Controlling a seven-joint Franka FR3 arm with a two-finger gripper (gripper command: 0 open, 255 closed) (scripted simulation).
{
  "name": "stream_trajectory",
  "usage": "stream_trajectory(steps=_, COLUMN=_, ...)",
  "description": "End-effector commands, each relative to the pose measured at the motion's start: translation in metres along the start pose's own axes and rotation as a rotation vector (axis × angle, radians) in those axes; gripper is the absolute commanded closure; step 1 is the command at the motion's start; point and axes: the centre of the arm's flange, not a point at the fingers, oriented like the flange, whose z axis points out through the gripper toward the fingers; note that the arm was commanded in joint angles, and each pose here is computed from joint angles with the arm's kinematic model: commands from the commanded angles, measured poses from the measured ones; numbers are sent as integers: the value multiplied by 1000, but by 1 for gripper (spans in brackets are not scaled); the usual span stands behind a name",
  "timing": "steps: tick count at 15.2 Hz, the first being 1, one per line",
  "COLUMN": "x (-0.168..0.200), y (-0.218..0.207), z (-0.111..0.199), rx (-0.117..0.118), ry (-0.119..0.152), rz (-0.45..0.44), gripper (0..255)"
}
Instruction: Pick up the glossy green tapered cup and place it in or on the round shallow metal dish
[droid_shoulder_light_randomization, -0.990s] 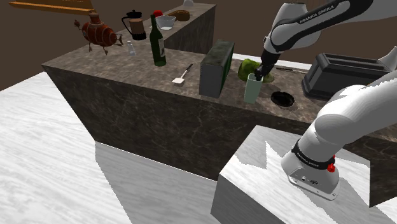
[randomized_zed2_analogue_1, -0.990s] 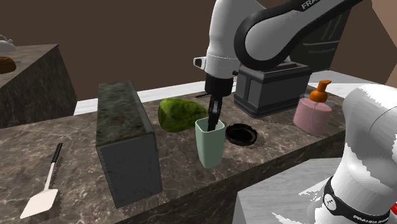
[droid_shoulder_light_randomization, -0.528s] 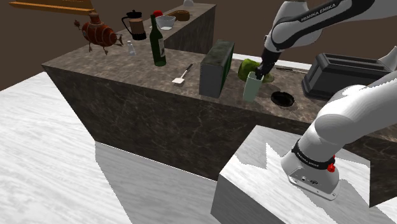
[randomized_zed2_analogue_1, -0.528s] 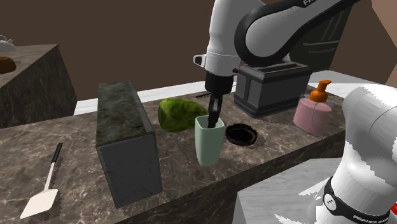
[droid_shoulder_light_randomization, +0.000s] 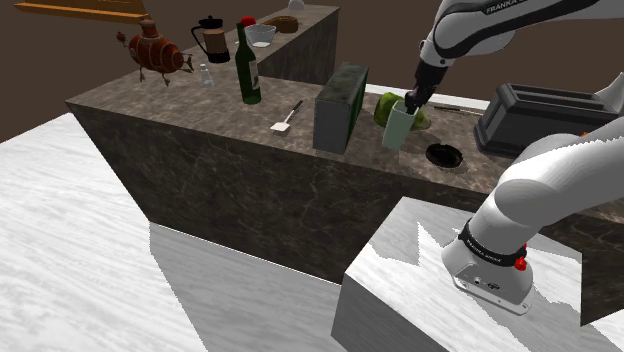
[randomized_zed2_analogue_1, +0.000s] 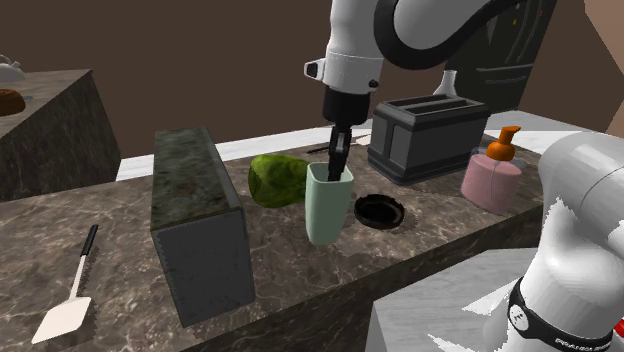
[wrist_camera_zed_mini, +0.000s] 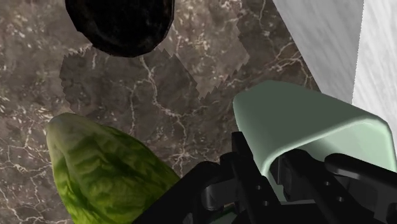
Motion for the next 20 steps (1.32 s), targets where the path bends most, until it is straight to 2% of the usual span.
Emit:
stream_trajectory(steps=1, x=2, y=-1, z=-11, rx=0, ry=0, rz=0, gripper=255)
stream_trajectory(steps=14, x=9, y=-3, z=-74, rx=0, ry=0, rz=0, gripper=255)
stream_trajectory(steps=20, x=-33, y=59, z=-100, rx=0, ry=0, rz=0, gripper=255)
